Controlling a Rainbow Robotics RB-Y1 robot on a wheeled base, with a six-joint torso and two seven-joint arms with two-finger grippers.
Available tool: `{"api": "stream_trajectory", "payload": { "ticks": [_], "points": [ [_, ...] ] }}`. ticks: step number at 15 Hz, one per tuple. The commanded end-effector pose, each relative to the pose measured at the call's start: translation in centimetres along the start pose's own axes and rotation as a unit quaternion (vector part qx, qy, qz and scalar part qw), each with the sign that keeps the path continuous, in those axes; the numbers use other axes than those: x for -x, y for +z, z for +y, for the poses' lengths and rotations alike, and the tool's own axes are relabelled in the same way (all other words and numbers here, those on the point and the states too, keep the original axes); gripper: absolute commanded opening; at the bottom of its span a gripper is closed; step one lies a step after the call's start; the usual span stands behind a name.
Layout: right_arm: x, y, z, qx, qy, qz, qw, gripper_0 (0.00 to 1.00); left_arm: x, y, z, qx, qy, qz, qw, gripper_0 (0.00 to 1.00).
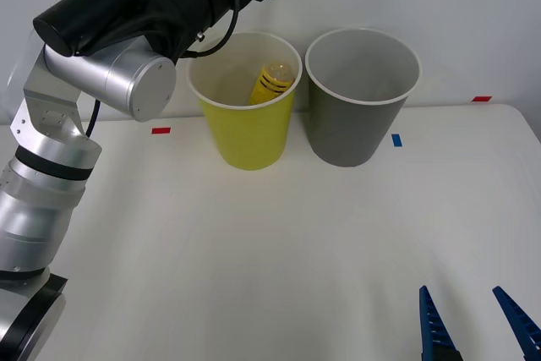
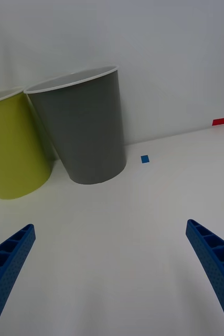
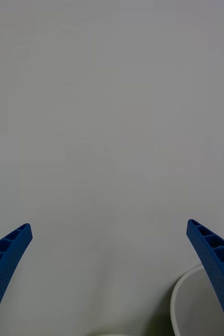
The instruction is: Put cans in the gray bin and PET bottles in the light green bin.
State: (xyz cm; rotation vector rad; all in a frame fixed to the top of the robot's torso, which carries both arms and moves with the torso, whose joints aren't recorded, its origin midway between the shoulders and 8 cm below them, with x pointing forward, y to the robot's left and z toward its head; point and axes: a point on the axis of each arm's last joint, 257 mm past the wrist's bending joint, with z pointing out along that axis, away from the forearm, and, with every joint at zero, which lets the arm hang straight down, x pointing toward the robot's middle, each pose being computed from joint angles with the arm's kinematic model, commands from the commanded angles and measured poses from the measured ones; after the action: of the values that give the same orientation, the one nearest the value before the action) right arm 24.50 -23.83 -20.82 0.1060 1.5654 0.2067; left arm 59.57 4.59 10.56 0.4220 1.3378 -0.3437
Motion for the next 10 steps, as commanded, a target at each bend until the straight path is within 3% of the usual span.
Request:
{"api": "stream_trajectory", "payload": {
  "ticks": [1,2,4,6,10],
  "points": [
    [0.0,0.0,0.0,0.000,0.000,0.000,1.0000,1.00,1.8,-3.2,0.9,0.016,0.039,0.042,0.9982,1.00],
    [0.0,0.0,0.0,0.000,0.000,0.000,1.0000,1.00,1.9,-4.3,1.9,0.025,0.060,0.036,0.9972,1.00],
    [0.0,0.0,0.0,0.000,0.000,0.000,1.0000,1.00,2.0,-6.1,3.2,0.027,0.060,0.030,0.9974,1.00],
    [0.0,0.0,0.0,0.000,0.000,0.000,1.0000,1.00,1.9,-7.7,4.8,0.038,0.080,0.027,0.9957,1.00],
    [0.0,0.0,0.0,0.000,0.000,0.000,1.0000,1.00,0.8,-12.2,7.2,0.065,0.074,0.049,0.9939,1.00]
  ]
}}
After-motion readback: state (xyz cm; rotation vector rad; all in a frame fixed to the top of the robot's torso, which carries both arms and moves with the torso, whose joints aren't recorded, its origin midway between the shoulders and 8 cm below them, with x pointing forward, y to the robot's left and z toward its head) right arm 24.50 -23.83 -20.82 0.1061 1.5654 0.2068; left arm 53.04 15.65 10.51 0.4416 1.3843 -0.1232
